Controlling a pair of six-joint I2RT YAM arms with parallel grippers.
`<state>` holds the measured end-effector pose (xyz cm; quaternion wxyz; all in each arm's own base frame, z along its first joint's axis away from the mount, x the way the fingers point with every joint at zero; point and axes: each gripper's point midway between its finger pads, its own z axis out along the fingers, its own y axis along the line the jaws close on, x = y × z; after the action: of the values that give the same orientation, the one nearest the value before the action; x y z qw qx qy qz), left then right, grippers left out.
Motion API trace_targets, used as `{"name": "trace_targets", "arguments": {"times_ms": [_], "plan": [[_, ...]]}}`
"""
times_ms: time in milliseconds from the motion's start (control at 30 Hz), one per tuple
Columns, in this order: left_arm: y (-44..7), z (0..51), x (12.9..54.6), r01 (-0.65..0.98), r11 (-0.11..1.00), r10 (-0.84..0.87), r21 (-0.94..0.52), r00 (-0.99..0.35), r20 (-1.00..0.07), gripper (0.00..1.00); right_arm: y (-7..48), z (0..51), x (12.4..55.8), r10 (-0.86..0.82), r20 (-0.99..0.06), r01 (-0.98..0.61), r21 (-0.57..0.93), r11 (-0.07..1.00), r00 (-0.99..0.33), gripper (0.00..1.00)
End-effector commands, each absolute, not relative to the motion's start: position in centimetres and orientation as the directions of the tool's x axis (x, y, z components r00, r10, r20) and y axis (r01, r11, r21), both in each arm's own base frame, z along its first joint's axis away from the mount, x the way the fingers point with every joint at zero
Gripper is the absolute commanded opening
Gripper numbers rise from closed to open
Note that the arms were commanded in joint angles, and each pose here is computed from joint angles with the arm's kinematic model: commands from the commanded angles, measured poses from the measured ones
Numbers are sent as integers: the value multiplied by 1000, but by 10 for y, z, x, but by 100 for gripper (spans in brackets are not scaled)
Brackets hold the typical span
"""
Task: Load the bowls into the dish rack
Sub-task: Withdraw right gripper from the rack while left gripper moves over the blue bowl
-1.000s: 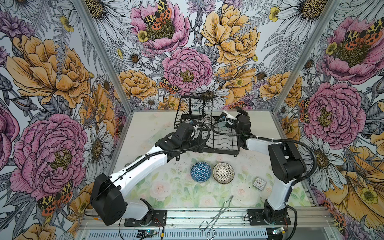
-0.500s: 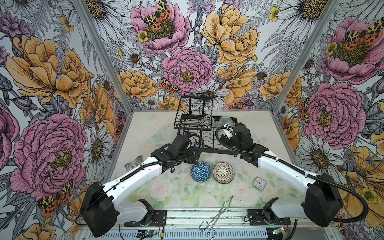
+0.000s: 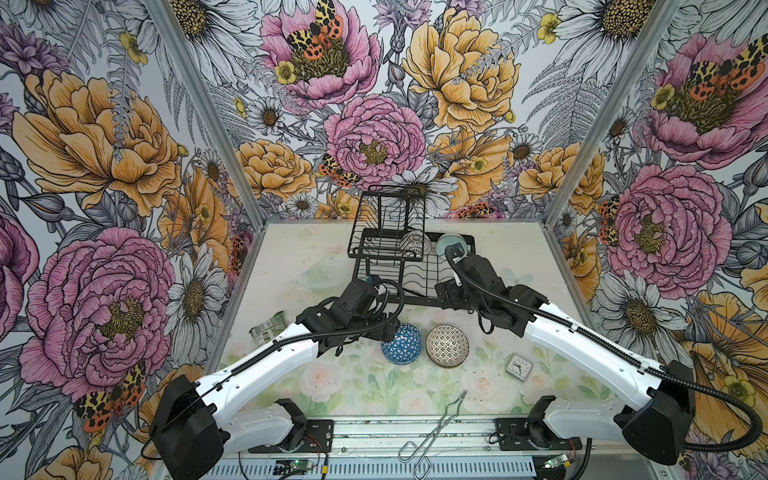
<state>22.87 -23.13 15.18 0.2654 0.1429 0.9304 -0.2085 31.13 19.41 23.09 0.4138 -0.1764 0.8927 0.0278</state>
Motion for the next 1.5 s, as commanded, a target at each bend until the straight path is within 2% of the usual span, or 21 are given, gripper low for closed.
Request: {"name": "trace_targets", "arguments": {"times_ms": [0, 133, 300, 533, 767, 933, 1233, 1467], "plan": [[-236, 144, 214, 345, 886, 139, -308, -835, -533, 92, 189, 229, 291, -220, -683, -307, 7, 952, -696, 99], [-238, 133, 204, 342, 909, 169, -239, -825, -539, 87, 178, 230, 288, -213, -675, -289, 1, 957, -707, 100], [-239, 119, 191, 295, 922, 141, -251, -859, -493, 77, 160, 230, 293, -183, -673, -241, -8, 971, -717, 100], [-244, 126, 176, 310, 924, 165, -225, -852, -497, 56, 148, 219, 294, -168, -655, -208, -17, 978, -737, 99], [-235, 111, 165, 257, 942, 138, -217, -884, -447, 50, 146, 212, 296, -163, -640, -200, -15, 980, -751, 100], [-226, 106, 171, 201, 961, 92, -189, -879, -467, 48, 142, 212, 290, -170, -644, -210, -14, 978, -746, 99], [-225, 94, 180, 147, 979, 65, -144, -885, -461, 37, 135, 213, 288, -174, -647, -219, -12, 976, -743, 99], [-236, 93, 188, 142, 974, 45, -175, -883, -467, 31, 131, 212, 286, -179, -648, -222, -15, 975, -741, 100]]}}
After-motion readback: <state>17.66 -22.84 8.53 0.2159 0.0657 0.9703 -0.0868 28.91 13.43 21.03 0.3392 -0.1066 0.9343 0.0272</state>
